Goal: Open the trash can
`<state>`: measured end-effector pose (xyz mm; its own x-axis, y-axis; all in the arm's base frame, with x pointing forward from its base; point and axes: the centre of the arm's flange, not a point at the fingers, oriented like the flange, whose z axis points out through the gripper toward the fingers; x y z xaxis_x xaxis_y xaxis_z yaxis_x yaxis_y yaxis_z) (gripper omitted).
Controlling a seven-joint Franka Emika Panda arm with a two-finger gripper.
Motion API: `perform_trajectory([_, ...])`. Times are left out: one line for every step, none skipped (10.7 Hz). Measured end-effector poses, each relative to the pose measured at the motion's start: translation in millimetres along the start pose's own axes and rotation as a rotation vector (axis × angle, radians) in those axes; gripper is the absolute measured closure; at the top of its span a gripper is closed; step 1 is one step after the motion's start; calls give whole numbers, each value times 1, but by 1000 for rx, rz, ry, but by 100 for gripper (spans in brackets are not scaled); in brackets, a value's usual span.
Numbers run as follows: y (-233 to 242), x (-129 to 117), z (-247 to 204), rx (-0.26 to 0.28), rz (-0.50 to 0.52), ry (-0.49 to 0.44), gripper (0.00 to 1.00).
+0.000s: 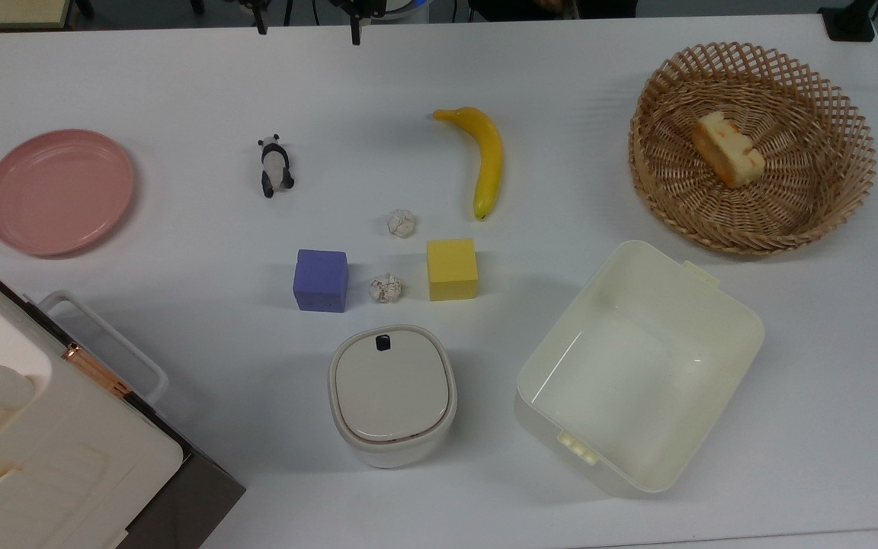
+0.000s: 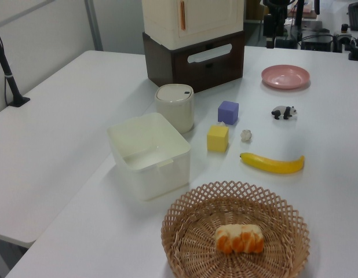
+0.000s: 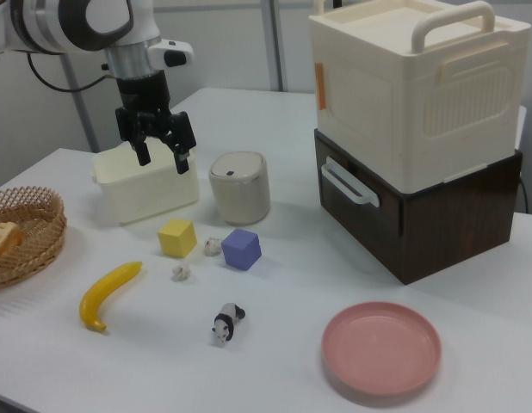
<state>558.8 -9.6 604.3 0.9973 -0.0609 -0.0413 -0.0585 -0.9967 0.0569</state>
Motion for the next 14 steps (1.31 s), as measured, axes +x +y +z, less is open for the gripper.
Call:
perform_trajectory([0, 0, 0, 0, 0, 0, 0])
perform_trajectory([0, 0, 0, 0, 0, 0, 0])
perform_trajectory([0, 0, 0, 0, -11, 0, 0])
perform_trajectory([0, 0, 0, 1, -45, -1, 0])
perform_trajectory([-1, 0, 1, 5, -75, -2, 0])
perform_trajectory([-2, 0, 2, 7, -91, -5, 0])
perform_trajectory([-3, 0, 5, 7, -97, -12, 0])
perform_trajectory([-4, 0, 9, 7, -104, -19, 0])
perform_trajectory([-6, 1, 12, 7, -109, -24, 0])
perform_trajectory([-7, 2, 13, 7, -112, -27, 0])
perform_trajectory([-9, 3, 15, 7, -117, -29, 0])
perform_trajectory([-11, 3, 15, 7, -122, -30, 0])
perform_trajectory([-12, 3, 15, 6, -127, -30, 0])
perform_trajectory([-13, 3, 15, 6, -130, -30, 0])
